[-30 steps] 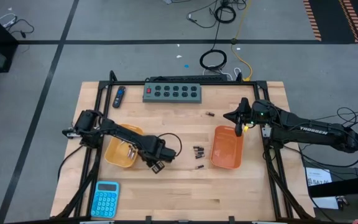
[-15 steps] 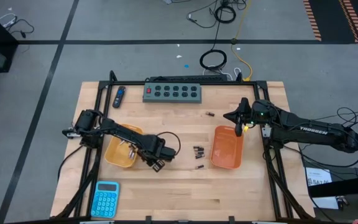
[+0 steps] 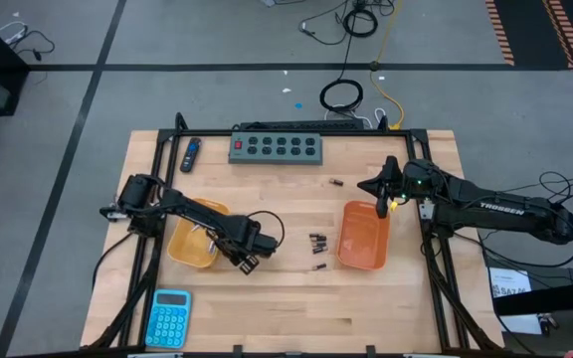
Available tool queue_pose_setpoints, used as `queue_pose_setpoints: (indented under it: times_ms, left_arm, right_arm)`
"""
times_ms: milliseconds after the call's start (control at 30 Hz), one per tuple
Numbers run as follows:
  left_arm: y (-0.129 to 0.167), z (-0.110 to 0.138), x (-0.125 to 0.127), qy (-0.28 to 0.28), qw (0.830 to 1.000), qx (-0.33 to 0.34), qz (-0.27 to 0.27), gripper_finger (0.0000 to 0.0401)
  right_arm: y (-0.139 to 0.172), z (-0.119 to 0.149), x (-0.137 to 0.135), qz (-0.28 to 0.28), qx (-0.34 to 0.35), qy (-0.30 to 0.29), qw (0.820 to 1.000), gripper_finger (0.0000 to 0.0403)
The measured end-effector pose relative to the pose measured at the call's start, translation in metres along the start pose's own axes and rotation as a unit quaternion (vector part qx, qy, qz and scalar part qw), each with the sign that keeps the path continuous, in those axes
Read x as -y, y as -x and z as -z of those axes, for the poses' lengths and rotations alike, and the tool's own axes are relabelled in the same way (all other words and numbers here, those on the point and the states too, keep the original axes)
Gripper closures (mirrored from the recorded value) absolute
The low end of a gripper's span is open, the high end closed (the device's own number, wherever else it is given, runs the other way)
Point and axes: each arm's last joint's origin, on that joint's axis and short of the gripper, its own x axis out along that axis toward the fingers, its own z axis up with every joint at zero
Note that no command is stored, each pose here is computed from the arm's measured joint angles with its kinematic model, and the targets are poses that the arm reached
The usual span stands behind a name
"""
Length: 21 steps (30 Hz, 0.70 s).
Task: Sort batteries
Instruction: Put the silver battery into the yellow bin
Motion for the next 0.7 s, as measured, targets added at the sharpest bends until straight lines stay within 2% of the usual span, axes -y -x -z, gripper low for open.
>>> queue_pose_setpoints:
  times_ms: [100, 167, 367, 600, 700]
  left_arm:
    - [0.000, -0.001, 0.002, -0.034, 0.999, 0.006, 0.009, 0.0260]
    - [-0.001, -0.001, 0.003, -0.053, 0.998, 0.010, 0.013, 0.0279]
    - [-0.002, 0.002, 0.007, -0.106, 0.994, 0.025, 0.017, 0.0379]
    - [0.004, 0.014, 0.018, -0.137, 0.988, 0.067, -0.013, 0.0381]
    - [0.016, 0.020, 0.030, -0.138, 0.985, 0.106, 0.006, 0.0381]
  right_arm:
    - [0.000, 0.000, 0.000, 0.000, 0.000, 0.000, 1.000, 0.0403]
    - [0.000, 0.000, 0.000, 0.000, 0.000, 0.000, 1.000, 0.0403]
    - [0.000, 0.000, 0.000, 0.000, 0.000, 0.000, 1.000, 0.0403]
    - [0.000, 0.000, 0.000, 0.000, 0.000, -0.001, 1.000, 0.0403]
    - [0.000, 0.000, 0.000, 0.000, -0.002, -0.001, 1.000, 0.0403]
